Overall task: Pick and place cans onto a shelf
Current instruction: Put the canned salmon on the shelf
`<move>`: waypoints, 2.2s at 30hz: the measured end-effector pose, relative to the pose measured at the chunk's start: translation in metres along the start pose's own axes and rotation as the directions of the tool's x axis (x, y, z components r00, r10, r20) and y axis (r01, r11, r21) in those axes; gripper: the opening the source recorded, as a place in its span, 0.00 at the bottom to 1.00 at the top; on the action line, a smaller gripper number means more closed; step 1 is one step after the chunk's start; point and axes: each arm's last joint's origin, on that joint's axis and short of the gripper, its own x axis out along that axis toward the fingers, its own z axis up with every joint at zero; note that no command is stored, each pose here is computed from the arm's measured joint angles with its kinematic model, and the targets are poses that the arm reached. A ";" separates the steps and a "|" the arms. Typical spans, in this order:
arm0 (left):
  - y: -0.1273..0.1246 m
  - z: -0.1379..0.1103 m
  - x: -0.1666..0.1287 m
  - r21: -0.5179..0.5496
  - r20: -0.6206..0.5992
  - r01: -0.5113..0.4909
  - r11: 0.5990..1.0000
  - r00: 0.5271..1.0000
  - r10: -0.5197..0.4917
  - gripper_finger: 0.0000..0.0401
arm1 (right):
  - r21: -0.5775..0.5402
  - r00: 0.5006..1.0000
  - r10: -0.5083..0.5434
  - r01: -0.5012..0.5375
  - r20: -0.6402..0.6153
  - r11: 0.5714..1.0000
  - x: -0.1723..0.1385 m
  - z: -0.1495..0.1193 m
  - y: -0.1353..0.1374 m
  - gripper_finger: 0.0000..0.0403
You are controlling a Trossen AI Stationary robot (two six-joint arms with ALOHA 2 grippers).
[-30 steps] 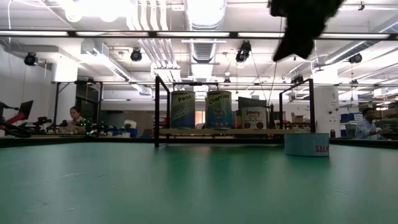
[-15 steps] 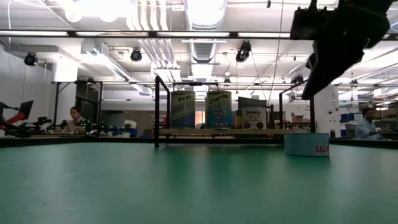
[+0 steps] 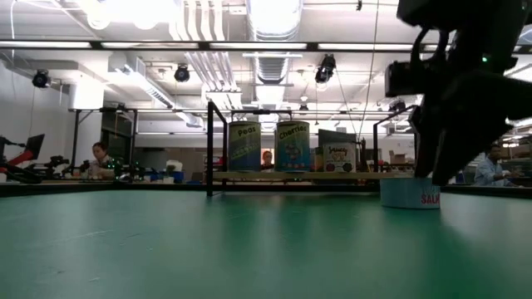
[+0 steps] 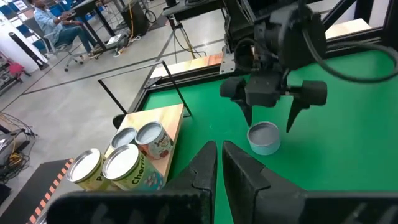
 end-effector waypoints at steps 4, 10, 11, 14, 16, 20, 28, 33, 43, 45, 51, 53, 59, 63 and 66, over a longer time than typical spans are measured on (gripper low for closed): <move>0.000 0.000 0.000 0.000 0.000 0.000 1.000 1.000 0.000 0.02 | -0.032 1.000 -0.017 0.016 -0.017 0.999 0.010 0.000 0.002 0.90; 0.000 0.000 0.000 0.000 0.000 0.000 1.000 1.000 0.000 0.02 | -0.020 1.000 -0.011 0.012 0.009 1.000 0.018 0.006 0.002 0.82; 0.000 0.000 0.000 0.000 0.000 0.000 1.000 1.000 0.000 0.02 | -0.014 1.000 -0.012 0.012 0.013 1.000 0.018 0.007 0.001 0.80; 0.000 0.000 0.000 -0.001 0.000 0.000 1.000 1.000 0.000 0.02 | 0.000 1.000 -0.019 0.019 0.010 1.000 0.020 0.009 -0.002 0.72; 0.000 0.000 0.000 -0.001 0.000 0.000 1.000 1.000 0.000 0.02 | 0.006 1.000 -0.021 0.021 0.011 1.000 0.021 0.010 -0.004 0.67; 0.000 0.000 0.000 -0.002 0.000 0.000 1.000 1.000 0.000 0.02 | 0.007 1.000 -0.015 0.015 0.009 1.000 0.012 0.014 -0.007 0.65; 0.000 0.000 0.000 -0.003 0.001 0.000 1.000 1.000 0.000 0.02 | 0.065 0.996 -0.081 0.083 -0.021 0.994 -0.047 0.048 -0.035 0.70; 0.000 0.000 0.000 -0.005 0.004 -0.001 1.000 1.000 0.001 0.02 | 0.110 0.991 -0.132 0.128 0.031 0.986 -0.078 0.072 -0.070 0.67; 0.000 0.000 0.000 -0.012 0.004 0.000 1.000 1.000 0.000 0.02 | 0.184 0.959 -0.281 0.268 0.046 0.946 -0.098 0.092 -0.168 0.67; 0.000 0.000 0.000 -0.013 0.003 0.000 1.000 1.000 0.000 0.02 | 0.201 0.954 -0.301 0.293 0.008 0.935 -0.095 0.086 -0.188 0.68; 0.000 0.000 0.000 -0.013 0.003 0.000 1.000 1.000 0.000 0.02 | 0.232 0.958 -0.287 0.284 -0.023 0.930 -0.086 0.073 -0.222 0.68; 0.000 0.000 0.000 -0.013 0.003 0.000 1.000 1.000 0.000 0.02 | 0.225 0.958 -0.288 0.282 -0.008 0.933 -0.082 0.072 -0.226 0.68; 0.000 0.000 0.000 -0.013 0.003 0.000 1.000 1.000 0.000 0.02 | 0.185 0.954 -0.299 0.290 0.023 0.939 -0.070 0.069 -0.227 0.70; 0.000 0.000 0.000 -0.013 0.003 0.000 1.000 1.000 0.000 0.02 | 0.182 0.950 -0.310 0.299 0.033 0.937 -0.067 0.069 -0.228 0.70; 0.000 0.000 0.000 -0.013 0.003 0.000 1.000 1.000 0.000 0.02 | 0.185 0.947 -0.317 0.303 0.057 0.935 -0.066 0.070 -0.228 0.69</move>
